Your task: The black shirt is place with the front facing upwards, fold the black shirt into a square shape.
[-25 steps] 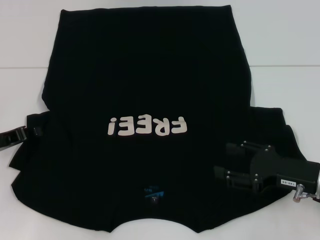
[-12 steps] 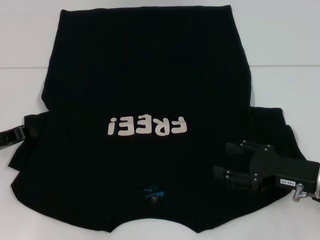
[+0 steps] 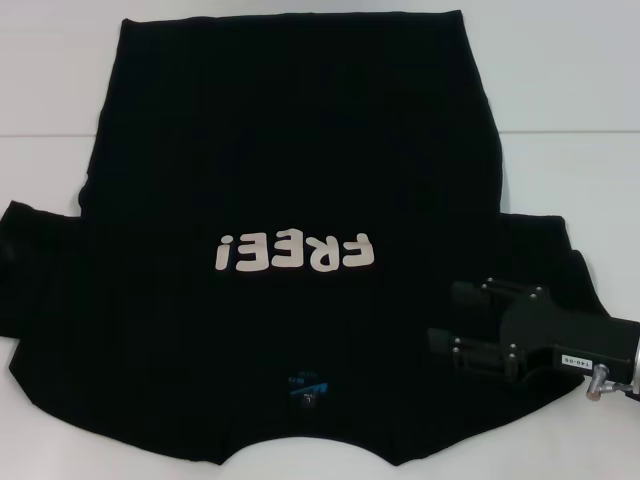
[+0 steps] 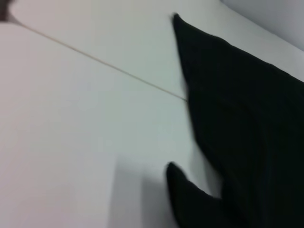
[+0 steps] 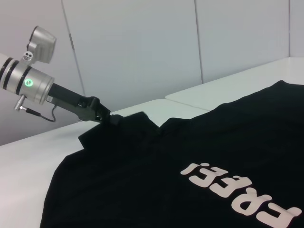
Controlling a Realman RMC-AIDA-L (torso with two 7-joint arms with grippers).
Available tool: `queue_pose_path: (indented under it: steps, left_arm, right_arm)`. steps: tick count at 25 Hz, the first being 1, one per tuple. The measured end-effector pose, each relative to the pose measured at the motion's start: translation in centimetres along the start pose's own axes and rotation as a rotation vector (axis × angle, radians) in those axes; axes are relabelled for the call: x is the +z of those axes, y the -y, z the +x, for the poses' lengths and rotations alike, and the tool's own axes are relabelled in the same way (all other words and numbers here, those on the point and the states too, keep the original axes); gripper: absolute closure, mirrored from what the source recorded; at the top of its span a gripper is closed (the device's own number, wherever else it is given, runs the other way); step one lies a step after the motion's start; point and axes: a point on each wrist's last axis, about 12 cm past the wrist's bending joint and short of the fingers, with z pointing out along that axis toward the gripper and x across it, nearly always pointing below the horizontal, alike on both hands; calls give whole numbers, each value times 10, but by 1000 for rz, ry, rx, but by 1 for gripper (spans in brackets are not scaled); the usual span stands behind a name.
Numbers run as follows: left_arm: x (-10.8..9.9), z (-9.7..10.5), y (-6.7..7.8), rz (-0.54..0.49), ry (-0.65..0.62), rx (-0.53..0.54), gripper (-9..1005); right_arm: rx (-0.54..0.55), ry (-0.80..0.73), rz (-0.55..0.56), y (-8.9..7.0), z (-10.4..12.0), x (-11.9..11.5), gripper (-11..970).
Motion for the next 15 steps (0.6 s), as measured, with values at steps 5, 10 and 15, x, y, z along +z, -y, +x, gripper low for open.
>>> queue_pose_path:
  steps: [5,10,15]
  left_arm:
    - [-2,-2,-1,1,3,6,958]
    - [0,-6,4,17,-1,16,948]
    - [-4,-14,2,2,23,22,938]
  right_arm:
    - [0,2,0,0,0,0,165]
    - [-1,3,-2,0,-1,1,165]
    - [-1,3,-2,0,-1,1,165]
